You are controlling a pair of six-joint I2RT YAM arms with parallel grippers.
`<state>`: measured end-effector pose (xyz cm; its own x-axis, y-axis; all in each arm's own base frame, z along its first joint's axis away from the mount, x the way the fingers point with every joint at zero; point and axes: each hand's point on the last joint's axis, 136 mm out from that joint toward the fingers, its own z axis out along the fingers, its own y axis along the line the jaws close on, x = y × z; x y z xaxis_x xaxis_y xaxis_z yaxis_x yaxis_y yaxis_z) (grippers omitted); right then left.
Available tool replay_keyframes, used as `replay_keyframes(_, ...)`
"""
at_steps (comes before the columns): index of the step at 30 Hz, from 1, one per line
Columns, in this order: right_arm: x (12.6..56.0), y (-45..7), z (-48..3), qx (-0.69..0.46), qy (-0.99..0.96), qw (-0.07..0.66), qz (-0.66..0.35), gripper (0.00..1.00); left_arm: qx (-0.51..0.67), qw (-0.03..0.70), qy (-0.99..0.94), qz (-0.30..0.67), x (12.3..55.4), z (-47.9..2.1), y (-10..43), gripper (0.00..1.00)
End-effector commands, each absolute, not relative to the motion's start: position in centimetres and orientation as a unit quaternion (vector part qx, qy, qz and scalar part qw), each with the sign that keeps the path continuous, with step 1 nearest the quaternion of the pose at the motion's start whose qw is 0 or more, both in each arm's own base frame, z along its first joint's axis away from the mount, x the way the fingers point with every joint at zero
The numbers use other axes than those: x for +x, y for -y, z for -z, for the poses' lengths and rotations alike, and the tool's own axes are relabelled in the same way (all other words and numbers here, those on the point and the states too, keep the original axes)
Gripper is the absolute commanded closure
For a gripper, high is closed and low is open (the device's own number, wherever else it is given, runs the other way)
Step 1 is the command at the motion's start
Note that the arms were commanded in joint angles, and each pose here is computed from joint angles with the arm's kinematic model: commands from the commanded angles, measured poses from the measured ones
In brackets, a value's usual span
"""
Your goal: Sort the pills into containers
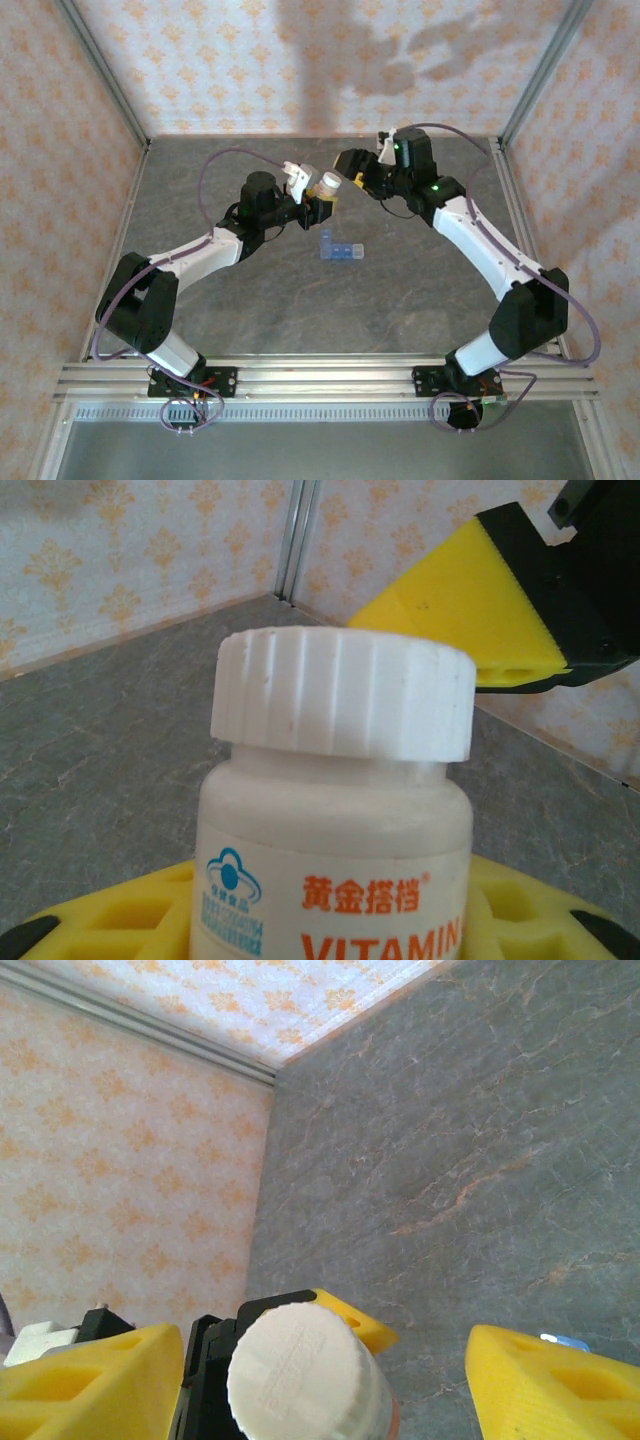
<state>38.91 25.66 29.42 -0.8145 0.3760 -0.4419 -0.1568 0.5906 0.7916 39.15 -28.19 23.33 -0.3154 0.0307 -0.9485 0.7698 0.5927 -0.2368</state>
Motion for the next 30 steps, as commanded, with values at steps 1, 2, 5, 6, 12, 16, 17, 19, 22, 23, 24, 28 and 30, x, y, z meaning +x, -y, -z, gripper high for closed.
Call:
replay_keyframes(1, 39.2, -26.4, -30.1, 0.046, -0.842, 0.307, -0.442, 0.29, 0.286, 0.525, -0.711, 0.371, 38.4, -25.5, 28.8, 1.00)
replay_keyframes(2, 39.2, -26.7, -30.1, 0.042, -0.842, 0.305, -0.443, 0.30, 0.285, 0.526, -0.710, 0.371, 38.4, -25.5, 28.7, 1.00)
replay_keyframes(5, 38.8, -27.6, -30.0, 0.024, -0.845, 0.299, -0.442, 0.34, 0.286, 0.524, -0.711, 0.371, 38.4, -25.4, 28.8, 1.00)
replay_keyframes(6, 38.6, -27.9, -30.0, 0.019, -0.847, 0.297, -0.440, 0.34, 0.287, 0.525, -0.711, 0.371, 38.4, -25.5, 28.8, 1.00)
replay_keyframes(12, 38.7, -28.6, -29.2, 0.010, -0.853, 0.288, -0.436, 0.37, 0.287, 0.526, -0.710, 0.371, 38.5, -25.6, 28.9, 1.00)
replay_keyframes(16, 38.8, -28.8, -28.9, 0.009, -0.854, 0.283, -0.436, 0.43, 0.286, 0.526, -0.710, 0.371, 38.5, -25.5, 29.0, 1.00)
replay_keyframes(17, 38.8, -28.9, -28.8, 0.009, -0.855, 0.281, -0.437, 0.45, 0.286, 0.526, -0.710, 0.371, 38.5, -25.6, 29.0, 1.00)
replay_keyframes(19, 38.8, -29.0, -28.6, 0.006, -0.855, 0.279, -0.438, 0.47, 0.286, 0.527, -0.709, 0.372, 38.5, -25.7, 29.0, 1.00)
replay_keyframes(22, 38.7, -29.1, -28.5, 0.002, -0.855, 0.276, -0.439, 0.55, 0.287, 0.528, -0.708, 0.372, 38.6, -25.8, 29.1, 1.00)
replay_keyframes(23, 38.7, -29.1, -28.4, 0.000, -0.855, 0.275, -0.439, 0.57, 0.286, 0.528, -0.708, 0.371, 38.6, -25.7, 29.1, 1.00)
replay_keyframes(24, 38.6, -29.2, -28.3, -0.004, -0.856, 0.275, -0.438, 0.60, 0.287, 0.528, -0.707, 0.372, 38.6, -25.9, 29.1, 1.00)
replay_keyframes(28, 38.0, -29.3, -28.3, -0.044, -0.853, 0.283, -0.436, 0.65, 0.286, 0.529, -0.706, 0.374, 38.6, -26.1, 29.1, 1.00)
replay_keyframes(30, 37.5, -29.5, -28.8, -0.091, -0.841, 0.291, -0.447, 0.65, 0.285, 0.531, -0.702, 0.379, 38.5, -26.5, 29.1, 1.00)
